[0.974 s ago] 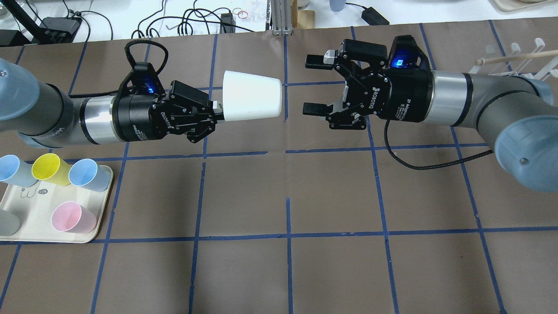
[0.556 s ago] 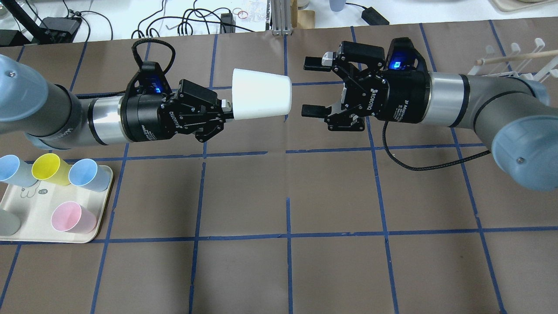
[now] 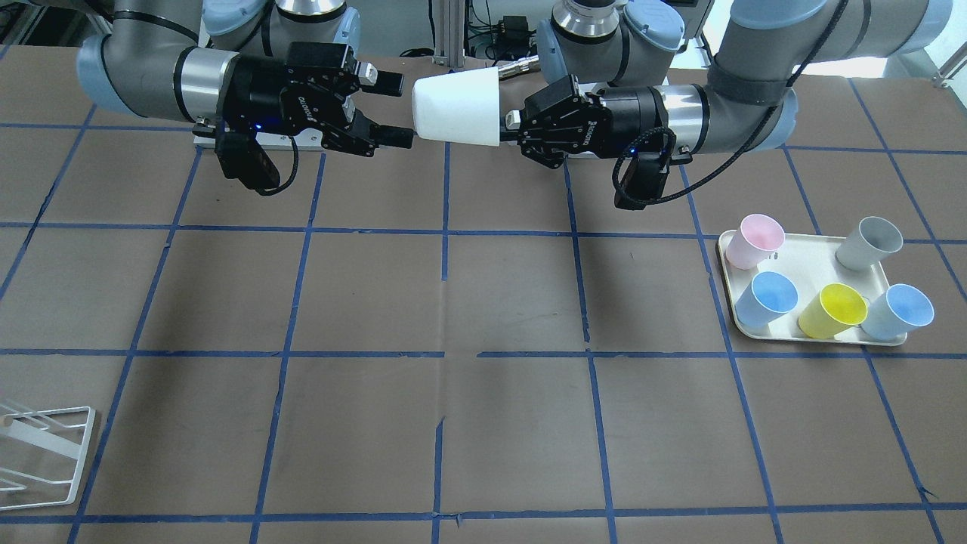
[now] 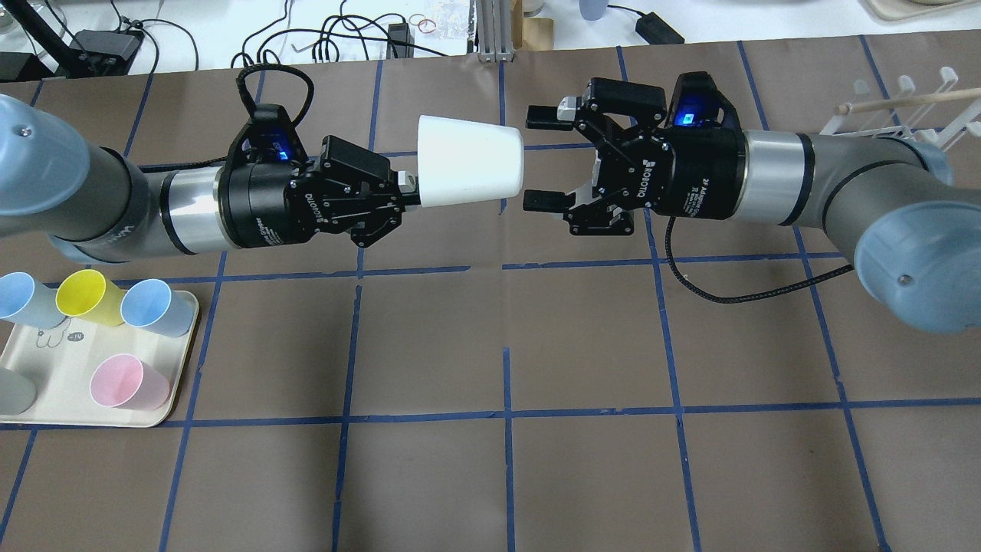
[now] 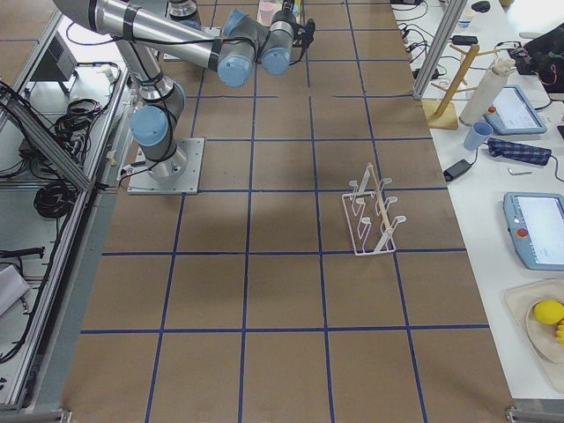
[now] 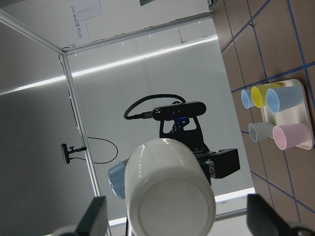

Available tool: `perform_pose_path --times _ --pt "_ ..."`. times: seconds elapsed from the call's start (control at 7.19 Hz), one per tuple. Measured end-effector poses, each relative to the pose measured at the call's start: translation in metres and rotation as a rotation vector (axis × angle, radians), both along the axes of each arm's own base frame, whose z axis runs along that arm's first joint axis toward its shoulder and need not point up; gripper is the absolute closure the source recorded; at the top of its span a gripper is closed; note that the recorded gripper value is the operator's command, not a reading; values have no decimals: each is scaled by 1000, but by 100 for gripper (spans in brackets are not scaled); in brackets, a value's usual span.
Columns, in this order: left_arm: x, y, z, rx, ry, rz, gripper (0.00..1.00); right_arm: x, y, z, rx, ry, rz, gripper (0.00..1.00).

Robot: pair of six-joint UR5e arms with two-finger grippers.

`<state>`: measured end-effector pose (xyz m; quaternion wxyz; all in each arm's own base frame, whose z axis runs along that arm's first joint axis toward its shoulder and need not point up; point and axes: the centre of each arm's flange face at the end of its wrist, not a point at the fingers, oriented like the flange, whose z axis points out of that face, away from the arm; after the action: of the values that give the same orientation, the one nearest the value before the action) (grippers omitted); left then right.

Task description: Transfer IKEA cup to right arm and place on rack

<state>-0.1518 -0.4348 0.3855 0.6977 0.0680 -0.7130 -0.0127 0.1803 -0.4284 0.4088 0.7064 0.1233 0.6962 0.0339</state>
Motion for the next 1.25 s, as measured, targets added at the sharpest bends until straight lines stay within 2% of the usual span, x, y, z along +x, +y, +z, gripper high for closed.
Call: perform_pose_path --times 0.97,1.25 --pt "0 -2 6 -4 -2 -1 100 9 5 7 39 -5 21 6" --pt "-1 -1 6 -5 -2 -1 100 18 7 6 43 -7 41 20"
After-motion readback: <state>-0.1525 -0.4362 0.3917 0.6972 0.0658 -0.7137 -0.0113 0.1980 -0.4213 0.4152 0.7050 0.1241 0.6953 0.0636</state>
